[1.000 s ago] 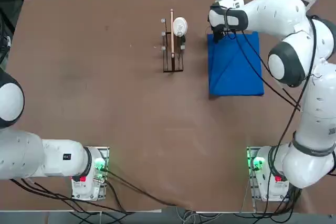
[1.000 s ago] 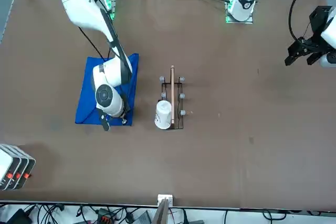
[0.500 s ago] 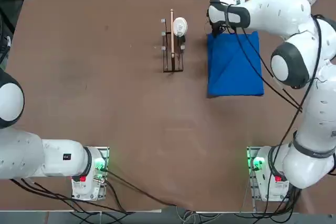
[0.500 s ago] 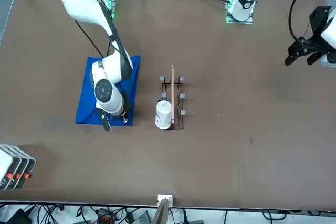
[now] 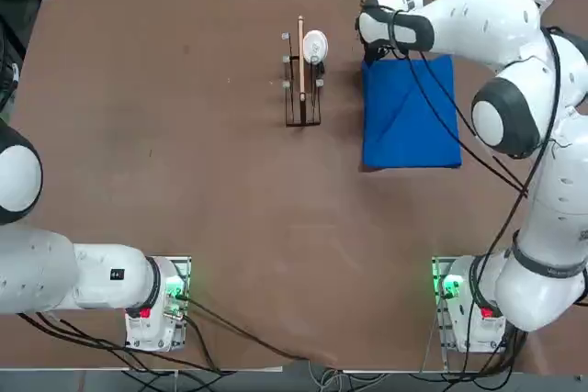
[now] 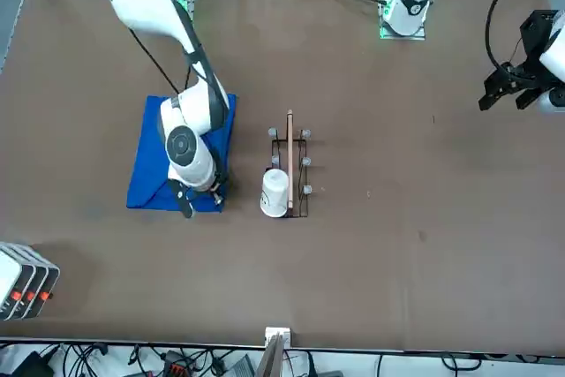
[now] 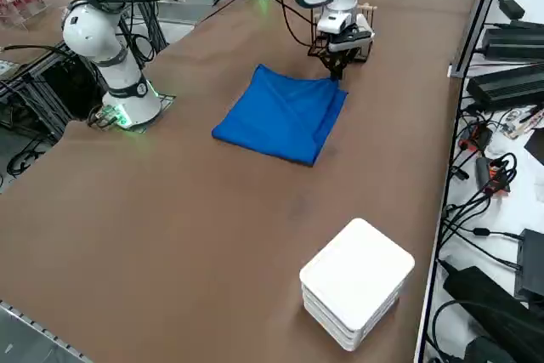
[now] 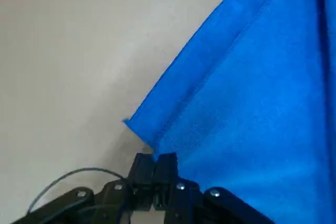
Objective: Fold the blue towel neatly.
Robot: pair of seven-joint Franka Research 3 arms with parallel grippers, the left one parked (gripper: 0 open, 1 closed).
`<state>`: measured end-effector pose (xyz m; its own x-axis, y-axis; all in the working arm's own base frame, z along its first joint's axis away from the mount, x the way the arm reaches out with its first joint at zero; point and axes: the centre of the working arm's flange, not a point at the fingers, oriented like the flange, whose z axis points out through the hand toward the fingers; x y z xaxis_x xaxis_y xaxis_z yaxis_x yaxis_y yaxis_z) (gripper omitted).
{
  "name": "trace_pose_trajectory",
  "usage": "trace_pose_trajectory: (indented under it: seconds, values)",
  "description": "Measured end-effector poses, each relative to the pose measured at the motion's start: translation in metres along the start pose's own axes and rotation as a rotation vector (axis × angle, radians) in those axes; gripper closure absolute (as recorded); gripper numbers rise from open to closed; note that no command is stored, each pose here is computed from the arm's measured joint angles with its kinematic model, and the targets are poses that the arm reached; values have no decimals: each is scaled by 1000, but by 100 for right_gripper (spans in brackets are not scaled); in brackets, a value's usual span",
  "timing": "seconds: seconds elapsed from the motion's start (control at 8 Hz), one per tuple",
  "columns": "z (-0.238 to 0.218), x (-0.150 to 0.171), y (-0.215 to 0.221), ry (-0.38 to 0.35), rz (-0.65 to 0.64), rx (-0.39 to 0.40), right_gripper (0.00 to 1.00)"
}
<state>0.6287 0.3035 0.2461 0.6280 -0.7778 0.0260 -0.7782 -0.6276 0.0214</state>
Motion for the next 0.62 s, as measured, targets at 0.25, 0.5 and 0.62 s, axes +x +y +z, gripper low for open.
trace_pose_trajectory:
  seconds: [0.25,0.5,0.62]
  values:
    - [-2,-7,-6,8,-33,12,98]
    - [-5,-7,-12,15,-68,27,98]
    - [-6,-7,-14,18,-76,32,98]
